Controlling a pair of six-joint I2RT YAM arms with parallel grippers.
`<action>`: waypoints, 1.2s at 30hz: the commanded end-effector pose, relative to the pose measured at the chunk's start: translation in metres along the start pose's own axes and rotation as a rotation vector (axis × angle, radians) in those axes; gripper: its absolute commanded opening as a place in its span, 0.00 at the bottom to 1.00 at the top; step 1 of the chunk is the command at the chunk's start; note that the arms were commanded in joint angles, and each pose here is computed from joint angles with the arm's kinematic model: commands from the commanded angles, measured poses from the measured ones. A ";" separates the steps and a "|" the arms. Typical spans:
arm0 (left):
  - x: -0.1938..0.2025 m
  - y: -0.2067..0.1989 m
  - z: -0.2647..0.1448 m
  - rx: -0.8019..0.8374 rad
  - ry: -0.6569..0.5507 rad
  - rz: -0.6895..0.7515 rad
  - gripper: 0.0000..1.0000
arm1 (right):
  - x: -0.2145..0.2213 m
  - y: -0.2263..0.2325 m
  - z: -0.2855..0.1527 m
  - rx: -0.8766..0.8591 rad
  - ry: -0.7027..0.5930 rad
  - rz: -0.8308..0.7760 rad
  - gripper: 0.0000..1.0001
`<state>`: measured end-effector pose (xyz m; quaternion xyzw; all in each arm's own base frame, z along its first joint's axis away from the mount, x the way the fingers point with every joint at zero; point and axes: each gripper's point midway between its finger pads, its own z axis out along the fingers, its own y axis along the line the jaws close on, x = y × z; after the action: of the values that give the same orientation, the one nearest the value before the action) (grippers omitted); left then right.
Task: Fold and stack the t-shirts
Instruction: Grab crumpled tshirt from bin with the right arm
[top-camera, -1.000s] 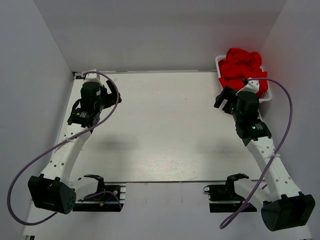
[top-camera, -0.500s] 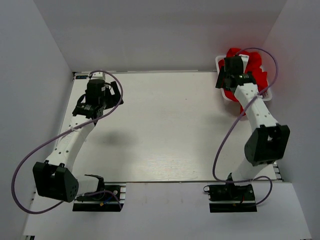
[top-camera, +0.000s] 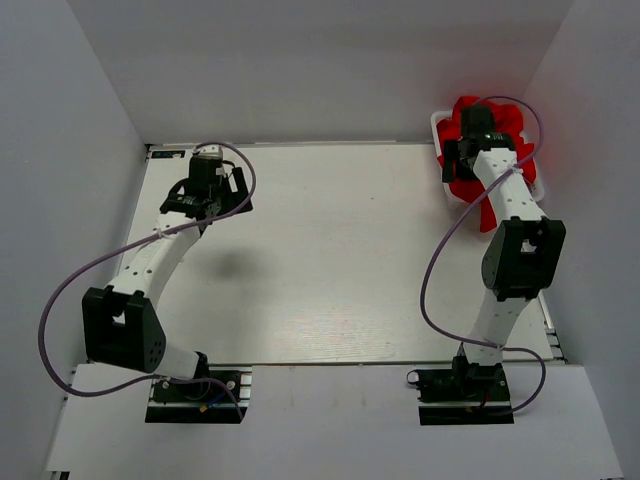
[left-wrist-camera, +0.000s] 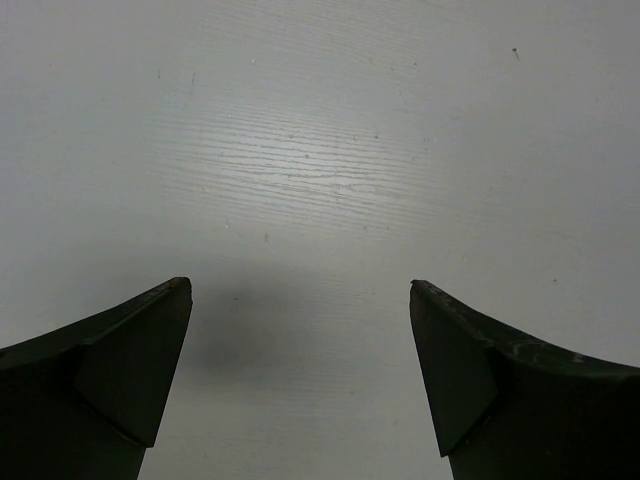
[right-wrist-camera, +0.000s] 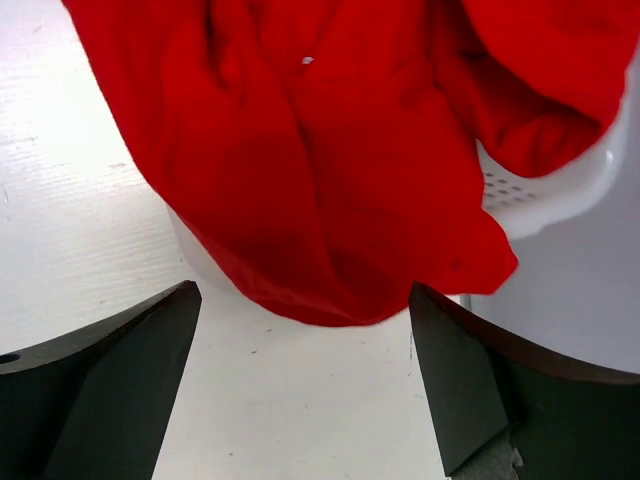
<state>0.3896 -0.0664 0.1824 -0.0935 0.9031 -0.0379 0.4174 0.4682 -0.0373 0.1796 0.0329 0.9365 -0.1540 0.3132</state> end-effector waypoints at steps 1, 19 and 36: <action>-0.015 -0.004 -0.003 0.014 -0.018 0.010 1.00 | -0.008 0.006 0.005 -0.088 -0.009 -0.091 0.90; -0.016 -0.008 0.004 0.018 0.004 0.013 1.00 | -0.007 -0.004 0.012 -0.051 -0.052 -0.098 0.00; -0.028 -0.023 -0.006 0.099 -0.020 0.007 1.00 | -0.190 -0.082 -0.202 0.029 -0.891 0.182 0.00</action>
<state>0.3990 -0.0792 0.1772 -0.0764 0.9143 -0.0583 0.3935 0.4982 -0.0451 0.3519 0.0356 0.8094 -0.1419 0.5687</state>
